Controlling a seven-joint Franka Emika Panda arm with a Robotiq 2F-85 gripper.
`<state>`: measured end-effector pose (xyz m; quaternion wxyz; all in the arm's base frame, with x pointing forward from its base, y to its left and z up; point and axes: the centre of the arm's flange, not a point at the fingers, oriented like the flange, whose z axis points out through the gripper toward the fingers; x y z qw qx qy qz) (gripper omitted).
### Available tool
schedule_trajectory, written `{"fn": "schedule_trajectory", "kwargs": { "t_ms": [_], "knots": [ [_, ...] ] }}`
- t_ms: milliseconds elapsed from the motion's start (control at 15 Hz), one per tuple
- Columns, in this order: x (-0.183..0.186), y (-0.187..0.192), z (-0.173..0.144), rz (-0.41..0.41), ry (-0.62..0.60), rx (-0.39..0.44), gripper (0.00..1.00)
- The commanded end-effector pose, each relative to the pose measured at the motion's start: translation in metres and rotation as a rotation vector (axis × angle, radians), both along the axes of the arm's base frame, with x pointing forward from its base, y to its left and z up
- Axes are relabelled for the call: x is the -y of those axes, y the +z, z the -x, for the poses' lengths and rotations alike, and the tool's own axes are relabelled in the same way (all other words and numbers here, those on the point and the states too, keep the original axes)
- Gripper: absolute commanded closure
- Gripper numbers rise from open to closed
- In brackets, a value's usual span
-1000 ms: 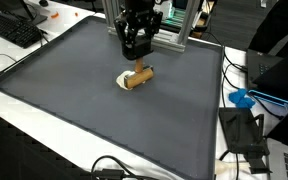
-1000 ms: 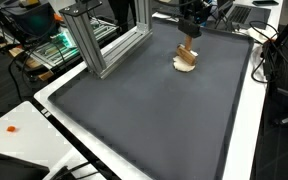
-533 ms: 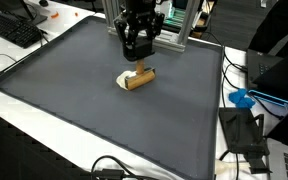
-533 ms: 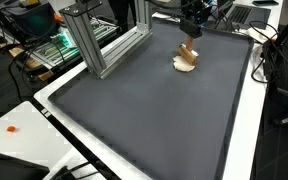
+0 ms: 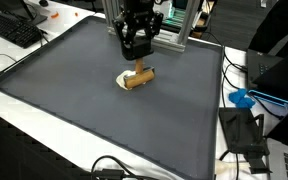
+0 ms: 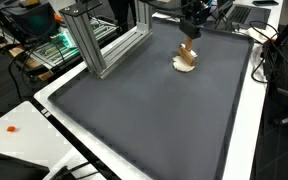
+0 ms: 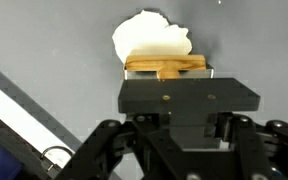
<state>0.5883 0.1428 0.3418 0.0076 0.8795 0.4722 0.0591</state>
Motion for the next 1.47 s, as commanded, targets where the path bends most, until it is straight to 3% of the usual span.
{"fn": "schedule_trajectory", "kwargs": {
  "t_ms": [0,1133,1400],
  "knots": [
    [0.018,-0.017,0.005,0.056,-0.021,-0.076,0.66],
    [0.05,-0.02,0.013,0.148,-0.035,-0.18,0.66],
    [0.044,-0.019,0.011,0.114,-0.039,-0.166,0.66]
  ]
}}
